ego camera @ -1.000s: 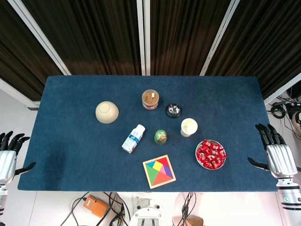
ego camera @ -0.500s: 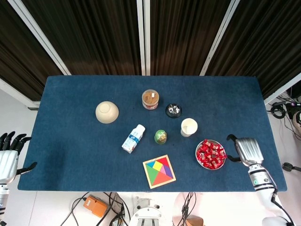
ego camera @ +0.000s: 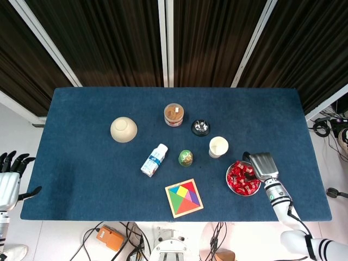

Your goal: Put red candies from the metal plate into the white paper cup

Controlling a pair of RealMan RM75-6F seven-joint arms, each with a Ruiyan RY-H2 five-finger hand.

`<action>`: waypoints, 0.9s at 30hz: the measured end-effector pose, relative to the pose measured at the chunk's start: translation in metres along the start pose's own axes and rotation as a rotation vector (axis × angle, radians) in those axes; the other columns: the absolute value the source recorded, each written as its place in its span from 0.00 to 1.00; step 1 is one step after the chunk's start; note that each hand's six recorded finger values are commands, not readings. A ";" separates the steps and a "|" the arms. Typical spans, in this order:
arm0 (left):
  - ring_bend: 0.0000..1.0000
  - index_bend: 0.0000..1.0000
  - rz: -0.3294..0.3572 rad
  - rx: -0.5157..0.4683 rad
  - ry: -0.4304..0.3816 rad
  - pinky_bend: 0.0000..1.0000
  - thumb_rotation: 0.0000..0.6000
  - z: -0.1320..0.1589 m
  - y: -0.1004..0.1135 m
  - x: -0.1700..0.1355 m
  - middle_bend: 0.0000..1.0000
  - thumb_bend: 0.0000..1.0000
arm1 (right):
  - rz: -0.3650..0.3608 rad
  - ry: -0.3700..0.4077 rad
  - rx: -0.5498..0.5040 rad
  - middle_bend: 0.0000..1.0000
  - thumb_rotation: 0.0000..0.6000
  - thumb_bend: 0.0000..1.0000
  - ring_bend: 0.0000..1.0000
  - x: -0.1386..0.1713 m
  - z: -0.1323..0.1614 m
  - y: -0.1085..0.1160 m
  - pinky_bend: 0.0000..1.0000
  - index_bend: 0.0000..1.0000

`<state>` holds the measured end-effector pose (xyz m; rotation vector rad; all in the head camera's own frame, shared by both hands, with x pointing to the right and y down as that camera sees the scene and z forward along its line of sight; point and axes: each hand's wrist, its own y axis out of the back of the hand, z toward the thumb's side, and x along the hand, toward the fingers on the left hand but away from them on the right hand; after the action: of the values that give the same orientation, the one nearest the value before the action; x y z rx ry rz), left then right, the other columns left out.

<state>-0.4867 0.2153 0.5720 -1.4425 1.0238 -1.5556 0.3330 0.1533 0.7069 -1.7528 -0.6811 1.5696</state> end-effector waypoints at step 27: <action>0.04 0.23 -0.001 0.003 0.012 0.00 1.00 -0.004 0.000 -0.001 0.16 0.00 | -0.027 0.041 0.033 0.94 1.00 0.68 1.00 -0.012 0.010 0.003 1.00 0.61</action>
<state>-0.4906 0.2160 0.5712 -1.4337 1.0272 -1.5672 0.3217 0.1440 0.7121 -1.7405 -0.6525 1.5143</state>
